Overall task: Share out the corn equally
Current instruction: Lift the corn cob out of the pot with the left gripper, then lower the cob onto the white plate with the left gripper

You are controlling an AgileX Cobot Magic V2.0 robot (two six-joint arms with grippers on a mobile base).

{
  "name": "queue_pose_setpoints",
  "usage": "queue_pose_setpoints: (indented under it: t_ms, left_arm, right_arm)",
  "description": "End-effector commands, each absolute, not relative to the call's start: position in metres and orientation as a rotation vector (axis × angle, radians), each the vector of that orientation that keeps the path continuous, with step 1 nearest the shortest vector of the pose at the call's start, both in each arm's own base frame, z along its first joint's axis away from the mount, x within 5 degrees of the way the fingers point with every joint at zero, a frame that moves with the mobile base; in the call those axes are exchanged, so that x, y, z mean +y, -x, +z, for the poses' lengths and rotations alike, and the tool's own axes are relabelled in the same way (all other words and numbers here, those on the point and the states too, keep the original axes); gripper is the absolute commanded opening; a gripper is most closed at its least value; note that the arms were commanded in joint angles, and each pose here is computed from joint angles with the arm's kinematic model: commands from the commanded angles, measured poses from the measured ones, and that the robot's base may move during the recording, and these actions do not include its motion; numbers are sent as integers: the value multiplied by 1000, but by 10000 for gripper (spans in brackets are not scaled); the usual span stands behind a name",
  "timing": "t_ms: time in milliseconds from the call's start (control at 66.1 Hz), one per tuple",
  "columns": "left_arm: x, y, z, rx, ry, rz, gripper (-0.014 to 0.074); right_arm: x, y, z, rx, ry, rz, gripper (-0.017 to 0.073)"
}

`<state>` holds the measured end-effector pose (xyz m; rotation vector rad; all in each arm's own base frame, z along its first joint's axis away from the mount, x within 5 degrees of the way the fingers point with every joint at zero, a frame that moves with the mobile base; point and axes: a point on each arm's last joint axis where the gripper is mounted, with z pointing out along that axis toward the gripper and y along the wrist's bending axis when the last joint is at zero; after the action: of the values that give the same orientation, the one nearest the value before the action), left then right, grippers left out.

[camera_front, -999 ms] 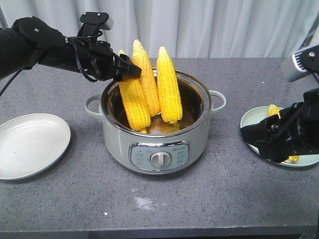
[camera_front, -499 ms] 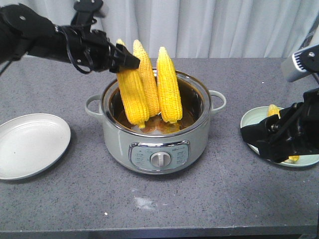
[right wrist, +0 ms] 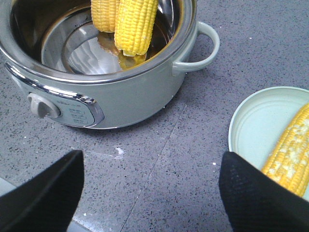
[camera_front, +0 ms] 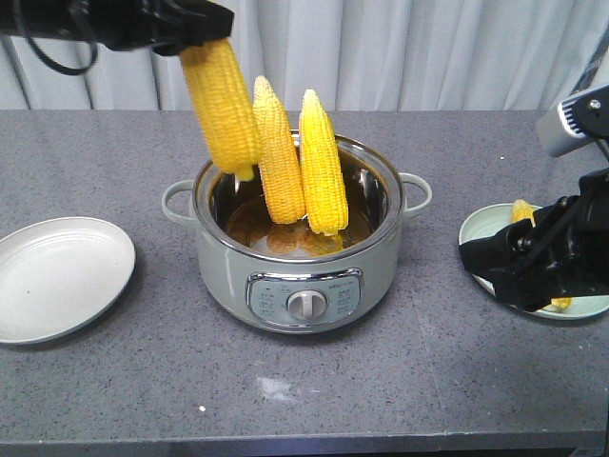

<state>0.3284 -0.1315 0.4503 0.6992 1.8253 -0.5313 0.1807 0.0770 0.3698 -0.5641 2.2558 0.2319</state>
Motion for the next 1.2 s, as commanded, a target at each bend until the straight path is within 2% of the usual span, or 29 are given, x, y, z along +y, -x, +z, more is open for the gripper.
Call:
queue_pose_setpoints:
  t_ms: [0,212,424,530,772,1180]
  left_arm:
    - [-121,-298,493,1678,-669,-459,192]
    - [-103,-261,514,1692,-690,-322,195]
    - [-79,-246,505,1941,-574,-142,195]
    - [-66,-253,490,2100,-477,-1,195]
    - [-52,-283,458,2310,-356,267,199]
    - [-53,-331,404,2515,-398,455,202]
  right_arm:
    - [77,-180,384,2162,552,234,563]
    - [77,-180,384,2162,552,234,563]
    - [77,-180,384,2162,552,234,563]
    - [77,-180,384,2162,552,234,563]
    - [77,-180,384,2162,552,234,563]
    - [77,-180,384,2162,552,234,563]
